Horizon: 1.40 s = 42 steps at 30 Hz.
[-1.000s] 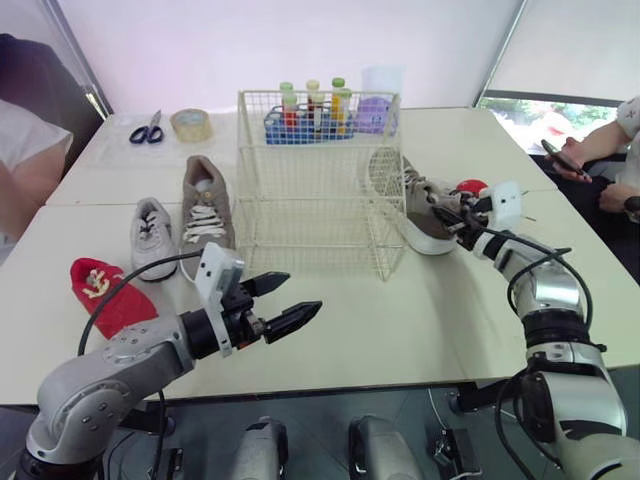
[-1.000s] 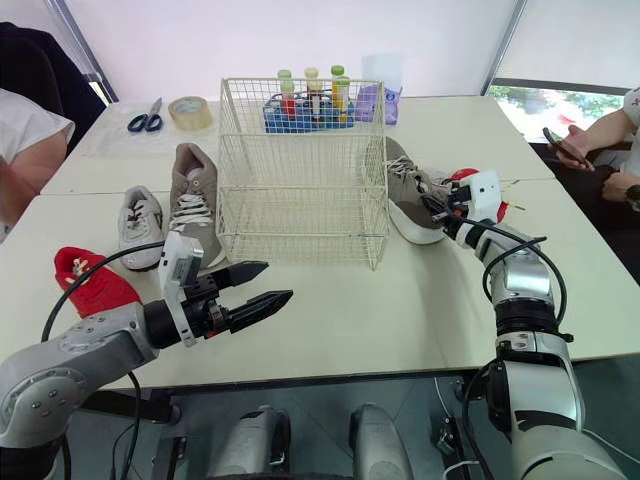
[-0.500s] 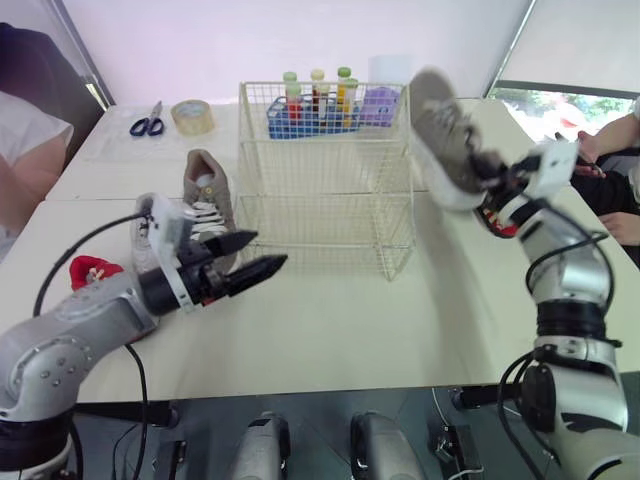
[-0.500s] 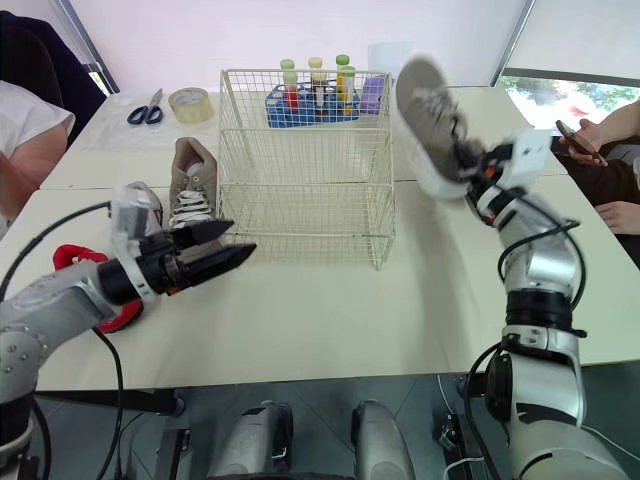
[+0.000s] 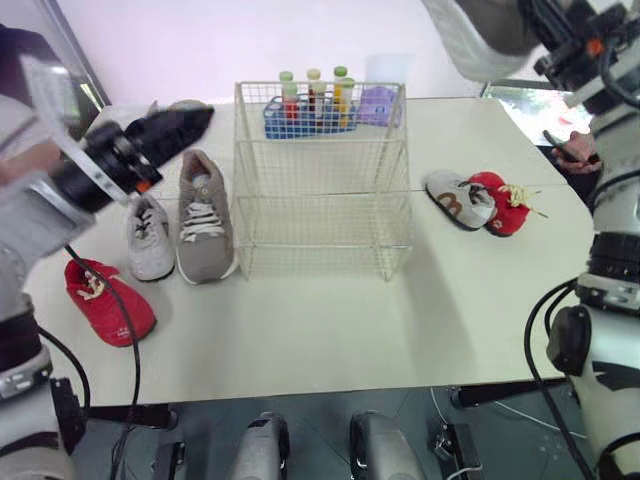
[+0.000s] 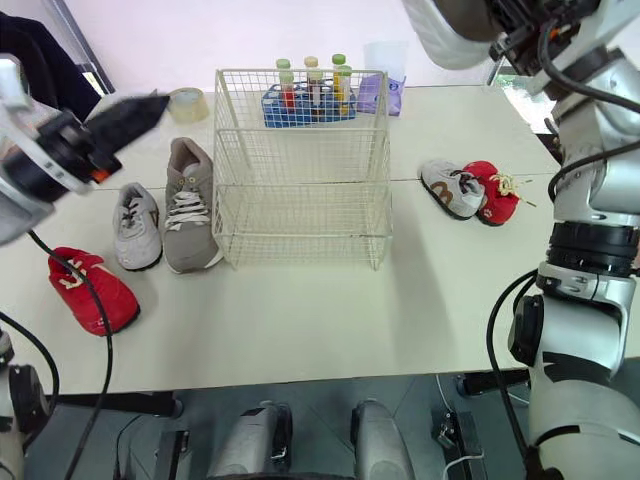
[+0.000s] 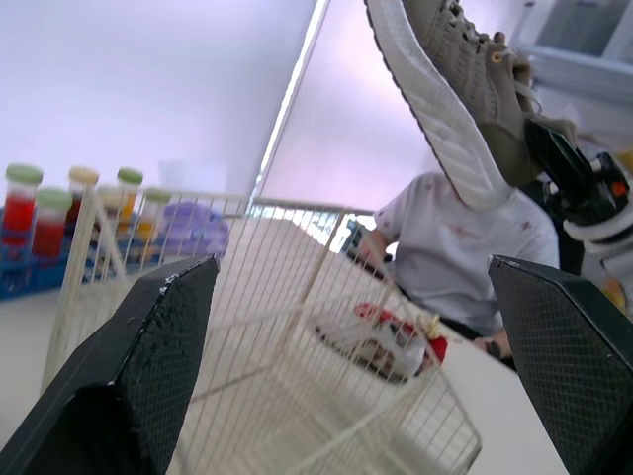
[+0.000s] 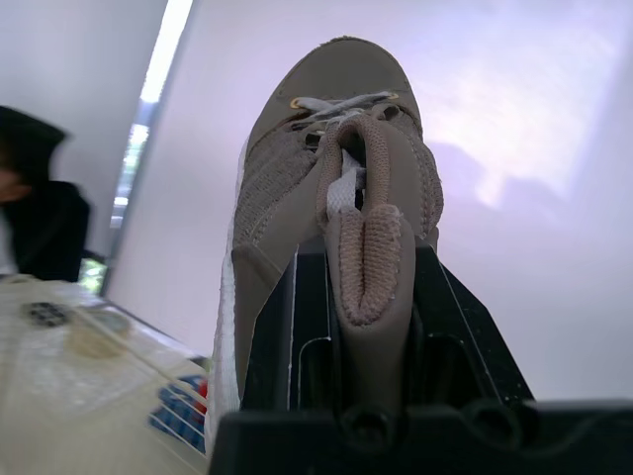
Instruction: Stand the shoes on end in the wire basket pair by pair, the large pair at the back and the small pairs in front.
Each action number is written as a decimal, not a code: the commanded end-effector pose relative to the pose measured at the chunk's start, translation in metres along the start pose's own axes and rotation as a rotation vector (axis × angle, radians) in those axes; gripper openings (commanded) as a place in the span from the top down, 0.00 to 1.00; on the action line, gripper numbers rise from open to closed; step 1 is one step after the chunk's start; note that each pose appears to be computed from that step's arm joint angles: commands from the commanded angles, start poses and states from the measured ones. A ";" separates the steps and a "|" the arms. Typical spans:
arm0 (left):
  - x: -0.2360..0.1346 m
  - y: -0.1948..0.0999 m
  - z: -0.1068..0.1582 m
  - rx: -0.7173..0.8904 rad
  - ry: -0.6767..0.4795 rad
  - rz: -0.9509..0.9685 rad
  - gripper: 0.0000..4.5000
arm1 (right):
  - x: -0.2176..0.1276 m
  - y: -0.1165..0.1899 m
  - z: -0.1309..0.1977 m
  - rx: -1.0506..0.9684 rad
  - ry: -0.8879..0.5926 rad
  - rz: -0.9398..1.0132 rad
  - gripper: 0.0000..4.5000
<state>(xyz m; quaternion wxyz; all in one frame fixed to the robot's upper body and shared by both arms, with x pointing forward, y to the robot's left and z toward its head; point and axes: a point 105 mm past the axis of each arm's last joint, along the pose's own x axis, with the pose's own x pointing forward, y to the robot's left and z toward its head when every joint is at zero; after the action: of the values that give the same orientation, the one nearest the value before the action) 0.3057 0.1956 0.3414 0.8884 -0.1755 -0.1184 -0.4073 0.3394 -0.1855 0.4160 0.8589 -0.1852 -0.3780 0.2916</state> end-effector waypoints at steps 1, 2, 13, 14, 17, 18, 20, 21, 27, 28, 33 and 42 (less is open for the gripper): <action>-0.001 -0.008 0.030 0.008 -0.056 -0.049 0.00 | 0.016 0.043 0.030 -0.035 -0.081 0.280 0.95; 0.000 -0.011 0.035 -0.006 -0.064 -0.071 0.00 | 0.018 0.053 0.031 -0.044 -0.083 0.333 0.95; 0.000 -0.020 0.055 0.079 -0.032 -0.129 0.00 | 0.022 0.106 0.038 -0.096 -0.145 0.600 0.95; 0.000 -0.015 0.053 0.081 -0.025 -0.113 0.00 | 0.021 0.110 0.039 -0.089 -0.153 0.614 0.95; -0.001 -0.008 0.047 0.083 0.007 -0.094 0.00 | 0.018 0.118 0.042 -0.081 -0.166 0.641 0.95; -0.002 -0.008 0.045 0.089 0.023 -0.096 0.00 | 0.018 0.119 0.043 -0.081 -0.169 0.644 0.95; -0.005 -0.006 0.043 0.088 0.053 -0.102 0.00 | 0.016 0.122 0.042 -0.104 -0.164 0.660 0.95; -0.006 -0.004 0.043 0.083 0.056 -0.103 0.00 | 0.015 0.123 0.041 -0.120 -0.159 0.668 0.95; -0.015 -0.009 0.033 0.091 0.157 -0.192 0.00 | 0.013 0.131 0.042 -0.203 -0.168 0.734 0.95; -0.015 -0.011 0.029 0.088 0.175 -0.213 0.06 | 0.014 0.132 0.041 -0.230 -0.171 0.742 0.95; -0.016 -0.011 0.022 0.051 0.193 -0.241 0.52 | 0.016 0.136 0.035 -0.254 -0.162 0.753 0.95; -0.014 0.001 0.041 -0.035 -0.049 -0.144 0.84 | 0.014 0.092 0.013 0.116 -0.059 0.488 0.54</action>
<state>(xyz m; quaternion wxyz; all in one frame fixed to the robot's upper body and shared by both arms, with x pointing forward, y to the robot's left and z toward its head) 0.3120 0.2171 0.3452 0.8651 -0.1861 -0.0791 -0.4589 0.2951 -0.0813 0.3699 0.7151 -0.2785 -0.3259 0.5521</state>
